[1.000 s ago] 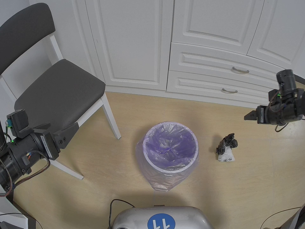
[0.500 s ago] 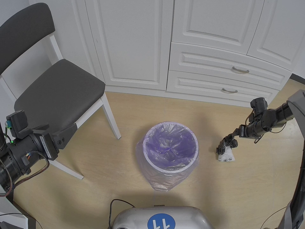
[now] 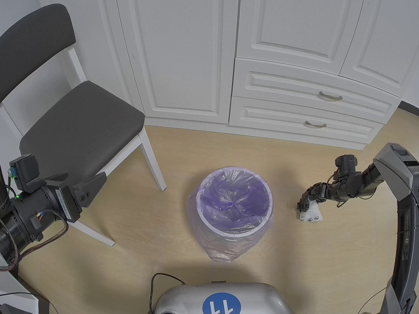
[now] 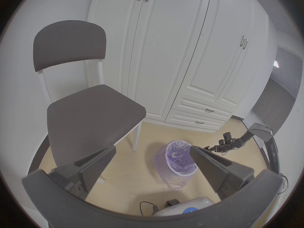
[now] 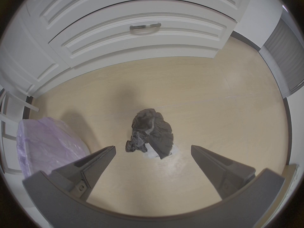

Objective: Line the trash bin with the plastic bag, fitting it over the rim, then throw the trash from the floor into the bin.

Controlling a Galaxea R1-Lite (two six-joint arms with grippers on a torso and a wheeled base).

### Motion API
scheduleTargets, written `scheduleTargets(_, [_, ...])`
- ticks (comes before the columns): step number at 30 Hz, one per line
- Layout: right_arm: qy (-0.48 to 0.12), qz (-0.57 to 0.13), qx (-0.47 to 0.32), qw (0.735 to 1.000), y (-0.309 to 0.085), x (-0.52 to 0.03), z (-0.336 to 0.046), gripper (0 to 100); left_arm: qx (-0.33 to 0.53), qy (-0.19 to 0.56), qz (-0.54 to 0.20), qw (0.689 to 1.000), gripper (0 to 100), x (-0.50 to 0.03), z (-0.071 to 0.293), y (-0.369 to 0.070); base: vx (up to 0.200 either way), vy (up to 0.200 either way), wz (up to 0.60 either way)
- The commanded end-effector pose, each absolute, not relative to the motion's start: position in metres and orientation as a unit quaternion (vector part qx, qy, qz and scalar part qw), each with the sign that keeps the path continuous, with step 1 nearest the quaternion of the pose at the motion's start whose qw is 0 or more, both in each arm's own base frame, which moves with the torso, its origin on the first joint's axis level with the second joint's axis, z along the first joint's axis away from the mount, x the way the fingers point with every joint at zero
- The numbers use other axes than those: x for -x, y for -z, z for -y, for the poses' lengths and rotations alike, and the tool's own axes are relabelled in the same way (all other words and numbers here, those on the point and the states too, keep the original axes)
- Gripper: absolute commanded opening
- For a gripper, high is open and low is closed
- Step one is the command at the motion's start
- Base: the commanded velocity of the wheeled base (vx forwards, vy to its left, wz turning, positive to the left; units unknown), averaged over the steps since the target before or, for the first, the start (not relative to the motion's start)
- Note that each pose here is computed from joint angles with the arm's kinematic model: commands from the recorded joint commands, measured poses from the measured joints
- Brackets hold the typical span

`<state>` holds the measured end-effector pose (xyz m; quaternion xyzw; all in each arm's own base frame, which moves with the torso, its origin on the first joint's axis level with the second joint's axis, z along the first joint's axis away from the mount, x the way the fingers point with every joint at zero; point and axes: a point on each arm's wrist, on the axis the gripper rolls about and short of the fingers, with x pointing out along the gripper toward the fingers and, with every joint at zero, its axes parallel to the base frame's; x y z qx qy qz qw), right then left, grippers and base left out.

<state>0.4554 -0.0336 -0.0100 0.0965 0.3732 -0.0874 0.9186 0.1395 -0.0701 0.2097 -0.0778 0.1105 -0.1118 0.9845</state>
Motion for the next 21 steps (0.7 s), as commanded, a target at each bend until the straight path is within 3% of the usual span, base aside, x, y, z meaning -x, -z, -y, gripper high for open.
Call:
scheduleTargets(1, [0.089, -0.377, -0.105, 0.916, 0.043, -0.460, 0.031, 100, 0.077, 0.112, -0.111, 0.984, 100, -0.139, 0.070, -0.209, 0.000, 0.000, 0.00])
scheduleTargets(21, [0.093, -0.252, -0.153, 0.951, 0.074, -0.490, 0.026, 100, 0.079, 0.113, -0.106, 0.985, 100, -0.137, 0.069, -0.211, 0.000, 0.000, 0.00])
